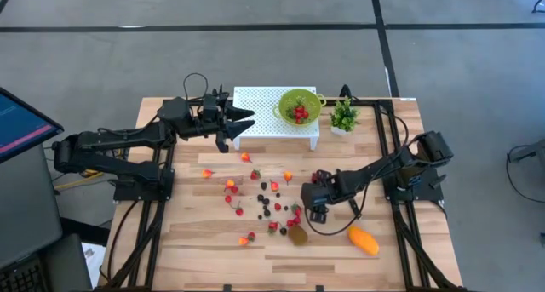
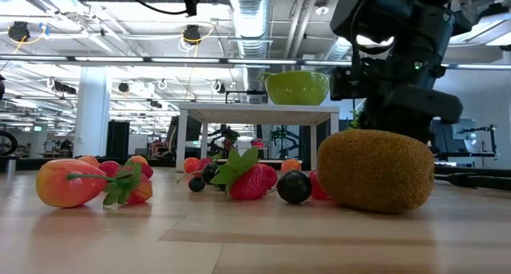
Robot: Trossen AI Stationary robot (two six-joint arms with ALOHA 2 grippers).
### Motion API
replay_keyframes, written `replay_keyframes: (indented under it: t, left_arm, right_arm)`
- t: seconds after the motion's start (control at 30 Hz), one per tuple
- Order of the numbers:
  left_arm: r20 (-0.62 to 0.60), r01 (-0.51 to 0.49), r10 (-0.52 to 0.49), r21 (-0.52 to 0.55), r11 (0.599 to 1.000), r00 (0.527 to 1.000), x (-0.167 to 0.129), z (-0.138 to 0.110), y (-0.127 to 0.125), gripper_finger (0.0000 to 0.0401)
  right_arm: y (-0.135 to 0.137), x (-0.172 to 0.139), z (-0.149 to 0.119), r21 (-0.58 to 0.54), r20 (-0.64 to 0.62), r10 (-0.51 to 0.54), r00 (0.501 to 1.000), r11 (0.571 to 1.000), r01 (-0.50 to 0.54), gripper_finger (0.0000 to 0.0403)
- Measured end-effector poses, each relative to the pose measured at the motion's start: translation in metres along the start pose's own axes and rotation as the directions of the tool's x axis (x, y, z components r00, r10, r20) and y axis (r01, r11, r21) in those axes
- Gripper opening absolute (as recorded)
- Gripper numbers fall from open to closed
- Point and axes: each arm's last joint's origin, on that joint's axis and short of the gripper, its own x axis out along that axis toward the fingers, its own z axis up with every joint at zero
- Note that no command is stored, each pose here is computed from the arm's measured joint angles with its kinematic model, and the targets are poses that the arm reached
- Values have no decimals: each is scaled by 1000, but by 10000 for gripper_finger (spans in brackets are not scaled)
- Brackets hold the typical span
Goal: Pick & Place Fruit
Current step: Put the black cherry into the green strainer bowl
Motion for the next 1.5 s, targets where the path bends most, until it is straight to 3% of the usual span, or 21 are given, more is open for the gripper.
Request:
replay_keyframes:
  t: [0.33,0.7,1.0,1.17,1.5]
  left_arm:
    - [0,0,0,0,1000,1000,0,0,0,159]
    - [0,0,0,0,1000,1000,0,0,0,159]
    - [0,0,0,0,1000,1000,0,0,0,159]
    - [0,0,0,0,1000,1000,0,0,0,159]
    - [0,0,0,0,1000,1000,0,0,0,159]
  right_arm:
    - [0,0,1,-4,6,2,1000,1000,-2,160]
    - [0,0,1,-6,8,3,1000,1000,-2,98]
    - [0,0,1,-5,12,4,1000,1000,-4,119]
    - [2,0,5,3,47,19,999,1000,-19,102]
    - [-16,-12,48,29,219,36,975,999,-43,107]
